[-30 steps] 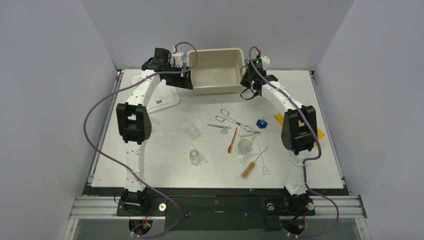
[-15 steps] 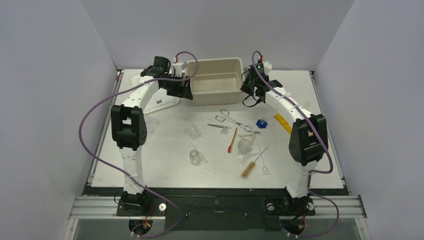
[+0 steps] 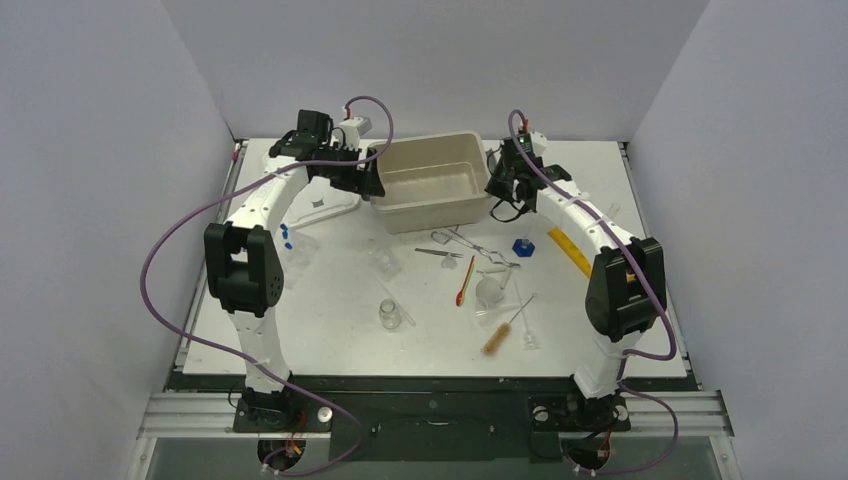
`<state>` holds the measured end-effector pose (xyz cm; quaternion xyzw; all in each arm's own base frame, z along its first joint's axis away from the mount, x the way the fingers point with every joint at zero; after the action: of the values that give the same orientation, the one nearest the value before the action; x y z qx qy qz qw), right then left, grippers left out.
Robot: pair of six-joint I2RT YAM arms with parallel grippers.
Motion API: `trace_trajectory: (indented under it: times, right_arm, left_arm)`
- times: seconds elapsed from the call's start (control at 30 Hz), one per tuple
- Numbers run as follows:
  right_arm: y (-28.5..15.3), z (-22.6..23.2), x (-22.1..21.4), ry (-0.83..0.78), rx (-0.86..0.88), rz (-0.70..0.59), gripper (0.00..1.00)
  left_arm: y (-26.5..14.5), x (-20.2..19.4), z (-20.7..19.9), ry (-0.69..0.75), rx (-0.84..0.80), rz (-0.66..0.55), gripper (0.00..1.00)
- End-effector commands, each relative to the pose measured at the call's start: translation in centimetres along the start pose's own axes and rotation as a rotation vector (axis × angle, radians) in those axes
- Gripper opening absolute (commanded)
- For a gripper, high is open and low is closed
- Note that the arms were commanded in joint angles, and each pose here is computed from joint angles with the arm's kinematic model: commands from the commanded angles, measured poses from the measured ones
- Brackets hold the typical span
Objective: Organize the chemistry lab equipment
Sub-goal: Adjust the storage box at the center of the board, then pick up the chemistry item at the center of the board.
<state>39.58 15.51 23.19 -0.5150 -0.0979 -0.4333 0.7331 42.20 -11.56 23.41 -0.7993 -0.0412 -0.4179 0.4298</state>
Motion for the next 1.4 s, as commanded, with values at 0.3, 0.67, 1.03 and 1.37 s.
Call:
trace_trajectory:
  times: [0.3,0.67,1.03,1.37]
  right_arm:
    - [-1.9,0.5,0.9,-0.042,0.033,-0.050,0.77]
    - [-9.3,-1.5,-3.3,-0.244,-0.032,-0.124,0.83]
    - [-8.4,-8.4,-9.3,-0.150,-0.152,-0.097,0.64]
    - [-4.5,-11.5,-11.2,0.136,-0.143,-0.172,0.55]
  left_arm:
    - [0.1,0.5,0.2,0.060,0.026,-0.014,0.74]
    - [-2.8,2.4,-0.7,0.070,0.022,-0.057,0.83]
    - [-4.1,2.3,-1.1,0.077,0.034,-0.062,0.85]
    - [-4.9,1.8,-1.2,0.084,0.047,-0.057,0.86]
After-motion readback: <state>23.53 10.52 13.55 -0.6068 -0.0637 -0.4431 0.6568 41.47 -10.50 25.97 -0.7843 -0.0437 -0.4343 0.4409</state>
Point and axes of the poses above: each gripper's point midway between its finger pads, its own y axis out along the fingers, its own z axis along the line the jaws close on, x = y × z, the point moved 10 cm from there along -y, back along the fingers, and after that the axes turned 9 degrees about y, right-handed, at the moved point
